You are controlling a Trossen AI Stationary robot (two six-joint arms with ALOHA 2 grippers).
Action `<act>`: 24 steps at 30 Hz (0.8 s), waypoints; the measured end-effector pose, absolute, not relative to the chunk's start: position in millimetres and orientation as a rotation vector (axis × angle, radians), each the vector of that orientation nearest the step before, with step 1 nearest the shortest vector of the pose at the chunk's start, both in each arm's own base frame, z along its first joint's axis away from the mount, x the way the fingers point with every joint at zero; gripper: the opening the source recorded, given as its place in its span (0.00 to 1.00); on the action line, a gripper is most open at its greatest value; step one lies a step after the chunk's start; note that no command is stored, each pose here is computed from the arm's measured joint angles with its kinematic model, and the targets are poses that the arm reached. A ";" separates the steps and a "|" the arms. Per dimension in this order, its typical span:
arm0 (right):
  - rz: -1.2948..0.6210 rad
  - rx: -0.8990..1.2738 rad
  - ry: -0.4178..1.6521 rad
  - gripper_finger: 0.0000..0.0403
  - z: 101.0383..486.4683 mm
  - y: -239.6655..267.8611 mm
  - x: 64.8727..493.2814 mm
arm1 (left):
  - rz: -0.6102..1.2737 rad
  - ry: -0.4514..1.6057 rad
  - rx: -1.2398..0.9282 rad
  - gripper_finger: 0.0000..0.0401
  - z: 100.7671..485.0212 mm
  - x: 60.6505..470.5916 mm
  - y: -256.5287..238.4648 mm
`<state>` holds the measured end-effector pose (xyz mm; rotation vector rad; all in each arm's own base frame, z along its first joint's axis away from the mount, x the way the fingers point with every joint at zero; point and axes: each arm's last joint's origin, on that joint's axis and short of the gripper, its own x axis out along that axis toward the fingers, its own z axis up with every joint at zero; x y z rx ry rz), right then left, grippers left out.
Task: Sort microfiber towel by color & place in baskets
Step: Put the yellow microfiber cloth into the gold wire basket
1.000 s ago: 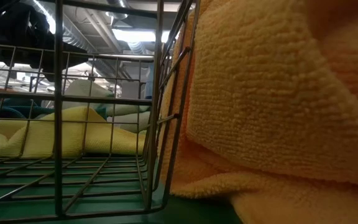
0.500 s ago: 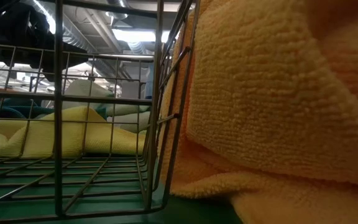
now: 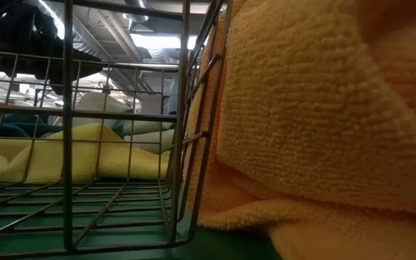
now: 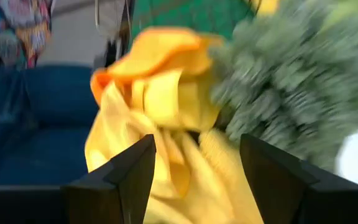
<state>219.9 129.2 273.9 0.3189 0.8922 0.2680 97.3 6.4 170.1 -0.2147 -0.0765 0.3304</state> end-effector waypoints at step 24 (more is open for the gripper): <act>0.385 0.344 1.094 0.56 215.1 157.0 256.3 | 0.331 -0.076 -0.215 0.22 169.9 97.3 6.5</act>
